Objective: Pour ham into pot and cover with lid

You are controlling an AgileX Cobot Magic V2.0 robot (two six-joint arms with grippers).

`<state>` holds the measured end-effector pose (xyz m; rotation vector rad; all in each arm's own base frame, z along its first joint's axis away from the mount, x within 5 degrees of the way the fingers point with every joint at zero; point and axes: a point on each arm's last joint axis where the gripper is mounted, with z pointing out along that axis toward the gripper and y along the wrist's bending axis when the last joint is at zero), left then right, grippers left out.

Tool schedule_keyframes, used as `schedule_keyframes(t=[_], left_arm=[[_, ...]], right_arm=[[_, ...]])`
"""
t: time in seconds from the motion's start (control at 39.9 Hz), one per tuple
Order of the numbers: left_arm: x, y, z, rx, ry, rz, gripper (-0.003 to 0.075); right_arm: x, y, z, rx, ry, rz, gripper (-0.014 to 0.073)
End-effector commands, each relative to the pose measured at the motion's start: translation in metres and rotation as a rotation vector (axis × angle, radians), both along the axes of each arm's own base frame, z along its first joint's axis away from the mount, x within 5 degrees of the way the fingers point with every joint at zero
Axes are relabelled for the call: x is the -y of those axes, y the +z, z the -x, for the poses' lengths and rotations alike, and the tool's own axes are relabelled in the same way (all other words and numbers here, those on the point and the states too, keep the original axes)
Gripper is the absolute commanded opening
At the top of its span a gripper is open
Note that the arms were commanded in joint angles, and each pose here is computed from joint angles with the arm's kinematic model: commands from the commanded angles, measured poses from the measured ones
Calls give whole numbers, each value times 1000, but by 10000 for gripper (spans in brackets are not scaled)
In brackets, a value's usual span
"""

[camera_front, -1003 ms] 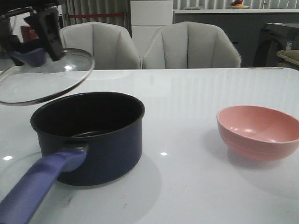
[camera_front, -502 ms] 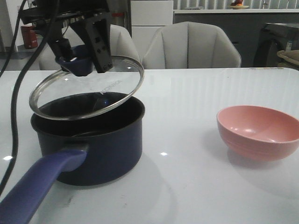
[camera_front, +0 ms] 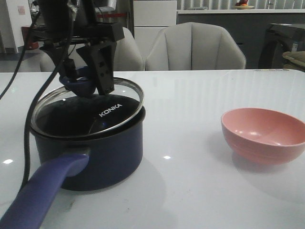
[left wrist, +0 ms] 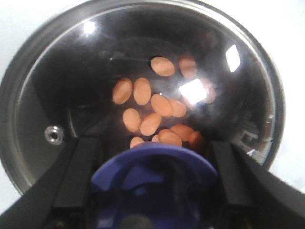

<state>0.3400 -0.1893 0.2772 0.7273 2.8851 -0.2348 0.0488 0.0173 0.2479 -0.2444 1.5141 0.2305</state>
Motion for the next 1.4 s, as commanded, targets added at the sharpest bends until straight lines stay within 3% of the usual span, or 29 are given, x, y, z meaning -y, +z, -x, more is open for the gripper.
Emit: schedule_keyframes(t=[0.0, 0.28, 0.45, 0.78, 0.9, 1.38], left_arm=[[-1, 23, 9, 10, -15, 20, 130], [-1, 23, 9, 10, -15, 20, 388], [-1, 23, 9, 10, -15, 20, 478], [1, 25, 11, 5, -13, 43, 575], [-2, 34, 15, 27, -13, 54, 578], [-46, 112, 74, 276, -8, 44, 575]], right_arm=[[2, 15, 0, 85, -22, -23, 149], [2, 15, 0, 85, -22, -23, 149], [2, 15, 0, 85, -22, -23, 149], [2, 15, 0, 85, -22, -23, 149], [2, 15, 0, 85, -22, -23, 149], [2, 15, 0, 85, -22, -23, 149]])
